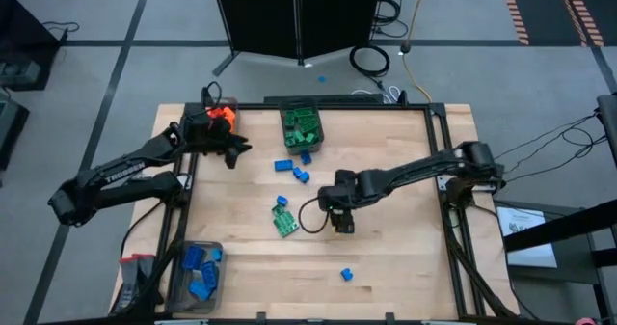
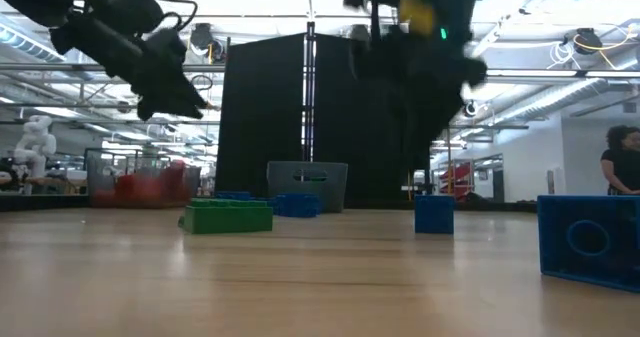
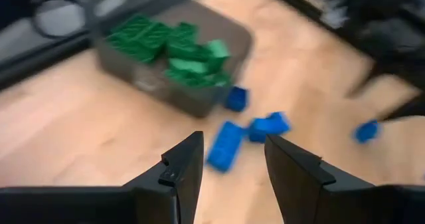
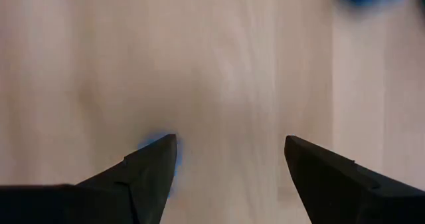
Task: Sort blocks
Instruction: Put the blue game piece into the bottom left black transparent bin
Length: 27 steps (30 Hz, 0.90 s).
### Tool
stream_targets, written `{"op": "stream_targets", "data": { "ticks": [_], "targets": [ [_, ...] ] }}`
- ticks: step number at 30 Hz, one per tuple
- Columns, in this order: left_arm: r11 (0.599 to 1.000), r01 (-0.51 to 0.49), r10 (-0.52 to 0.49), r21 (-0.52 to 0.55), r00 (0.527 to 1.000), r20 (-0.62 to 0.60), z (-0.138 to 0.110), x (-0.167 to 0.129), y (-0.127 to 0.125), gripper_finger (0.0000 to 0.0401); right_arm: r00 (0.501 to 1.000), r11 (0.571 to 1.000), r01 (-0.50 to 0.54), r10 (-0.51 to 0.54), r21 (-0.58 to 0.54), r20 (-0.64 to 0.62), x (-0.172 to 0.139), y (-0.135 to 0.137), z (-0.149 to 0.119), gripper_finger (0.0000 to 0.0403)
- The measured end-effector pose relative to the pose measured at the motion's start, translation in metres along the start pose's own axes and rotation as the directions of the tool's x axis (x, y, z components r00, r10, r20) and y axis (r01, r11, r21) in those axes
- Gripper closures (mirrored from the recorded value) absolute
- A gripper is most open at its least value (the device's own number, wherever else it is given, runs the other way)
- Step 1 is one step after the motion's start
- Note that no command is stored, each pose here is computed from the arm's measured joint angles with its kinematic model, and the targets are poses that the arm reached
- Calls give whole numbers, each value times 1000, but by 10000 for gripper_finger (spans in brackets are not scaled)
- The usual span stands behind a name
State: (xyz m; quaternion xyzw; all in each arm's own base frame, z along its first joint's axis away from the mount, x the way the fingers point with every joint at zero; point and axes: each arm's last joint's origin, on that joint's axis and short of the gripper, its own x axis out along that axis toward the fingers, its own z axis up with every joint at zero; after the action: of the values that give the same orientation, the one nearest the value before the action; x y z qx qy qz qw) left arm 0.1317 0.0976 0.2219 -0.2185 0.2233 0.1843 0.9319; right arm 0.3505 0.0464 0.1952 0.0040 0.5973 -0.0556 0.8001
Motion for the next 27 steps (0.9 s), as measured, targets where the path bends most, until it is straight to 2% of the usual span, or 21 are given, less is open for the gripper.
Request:
{"op": "stream_targets", "data": {
  "ticks": [2, 5, 10, 14, 19, 23, 27],
  "targets": [
    [999, 54, -54, -6, 999, 0, -1, -2, -7, 242, 996, 999, 11, -8, 38, -86, 13, 0, -5, 128],
    [991, 129, -130, 27, 991, 17, 0, -7, -17, 242, 986, 998, -30, 39, 56, -162, 30, 4, -8, 128],
    [979, 189, -193, 75, 980, 45, -1, -16, -29, 241, 976, 993, -95, 105, 63, -190, 41, 9, -9, 129],
    [970, 220, -228, 100, 971, 67, -1, -22, -35, 241, 979, 993, -103, 113, 66, -170, 35, 8, -7, 129],
    [964, 259, -264, 61, 961, 79, -2, -28, -41, 241, 987, 987, -141, 146, 73, -69, 1, 13, -4, 129],
    [946, 317, -321, 73, 946, 52, -7, -33, -48, 241, 982, 982, -188, 188, -23, 4, -15, 40, -7, 129],
    [914, 394, -398, 103, 917, 30, -10, -37, -56, 241, 976, 965, -211, 218, -155, 27, -11, 68, -11, 129]
  ]
}}
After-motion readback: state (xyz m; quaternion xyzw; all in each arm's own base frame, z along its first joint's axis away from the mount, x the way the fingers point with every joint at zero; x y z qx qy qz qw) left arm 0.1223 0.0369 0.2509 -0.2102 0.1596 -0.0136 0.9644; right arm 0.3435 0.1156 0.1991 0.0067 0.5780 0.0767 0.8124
